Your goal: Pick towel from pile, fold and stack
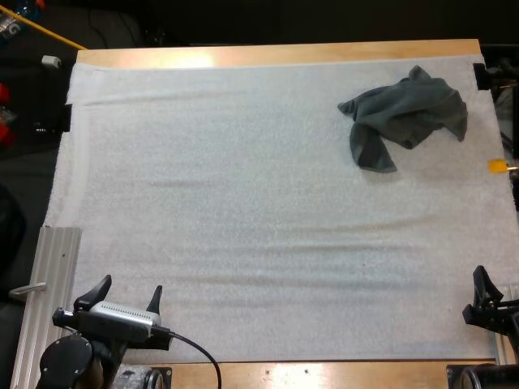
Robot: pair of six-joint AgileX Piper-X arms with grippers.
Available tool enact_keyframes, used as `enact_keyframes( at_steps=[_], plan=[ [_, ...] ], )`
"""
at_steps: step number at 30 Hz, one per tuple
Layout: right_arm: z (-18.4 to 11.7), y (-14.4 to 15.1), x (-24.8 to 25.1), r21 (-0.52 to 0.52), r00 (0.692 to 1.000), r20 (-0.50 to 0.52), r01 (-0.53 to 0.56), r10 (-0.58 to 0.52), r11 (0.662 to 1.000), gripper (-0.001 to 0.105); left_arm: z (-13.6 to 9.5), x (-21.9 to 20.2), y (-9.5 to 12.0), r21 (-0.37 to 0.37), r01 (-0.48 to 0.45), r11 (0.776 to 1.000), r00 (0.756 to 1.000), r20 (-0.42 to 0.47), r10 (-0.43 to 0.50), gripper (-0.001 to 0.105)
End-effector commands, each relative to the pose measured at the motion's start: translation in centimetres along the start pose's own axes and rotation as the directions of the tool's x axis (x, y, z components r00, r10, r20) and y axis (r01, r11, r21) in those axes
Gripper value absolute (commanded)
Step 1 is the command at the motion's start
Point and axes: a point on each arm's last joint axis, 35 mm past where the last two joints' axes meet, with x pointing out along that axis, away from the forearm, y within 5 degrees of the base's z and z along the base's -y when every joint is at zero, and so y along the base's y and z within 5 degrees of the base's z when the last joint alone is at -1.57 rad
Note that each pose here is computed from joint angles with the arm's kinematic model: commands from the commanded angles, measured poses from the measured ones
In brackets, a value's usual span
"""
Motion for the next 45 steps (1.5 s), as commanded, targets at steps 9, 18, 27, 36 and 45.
enact_keyframes(
  at_steps=[9,18,27,36,45],
  plan=[
    [0.6,0.0,-0.4,0.000,1.000,0.013,-0.020,0.020,1.000,0.071,0.4,-0.1,-0.1,-0.002,0.017,1.000,1.000,0.005,-0.017,0.071],
    [5.1,-0.2,-2.9,-0.002,0.993,0.030,-0.110,0.110,0.994,0.071,2.2,-2.5,-0.5,0.047,0.118,0.992,0.989,0.082,-0.122,0.071],
    [8.6,0.1,-4.8,-0.001,0.949,0.018,-0.314,0.314,0.949,0.071,5.8,-3.1,-1.4,0.080,0.338,0.938,0.938,0.058,-0.343,0.071],
    [11.3,0.4,-5.7,0.015,0.865,0.054,-0.500,0.499,0.866,0.071,9.1,-3.2,-2.6,0.113,0.515,0.850,0.854,0.019,-0.520,0.071],
    [13.5,0.4,-1.8,0.082,0.855,0.016,-0.518,0.518,0.852,0.071,9.6,-1.9,-3.1,0.094,0.519,0.849,0.854,-0.034,-0.519,0.071]
  ],
)
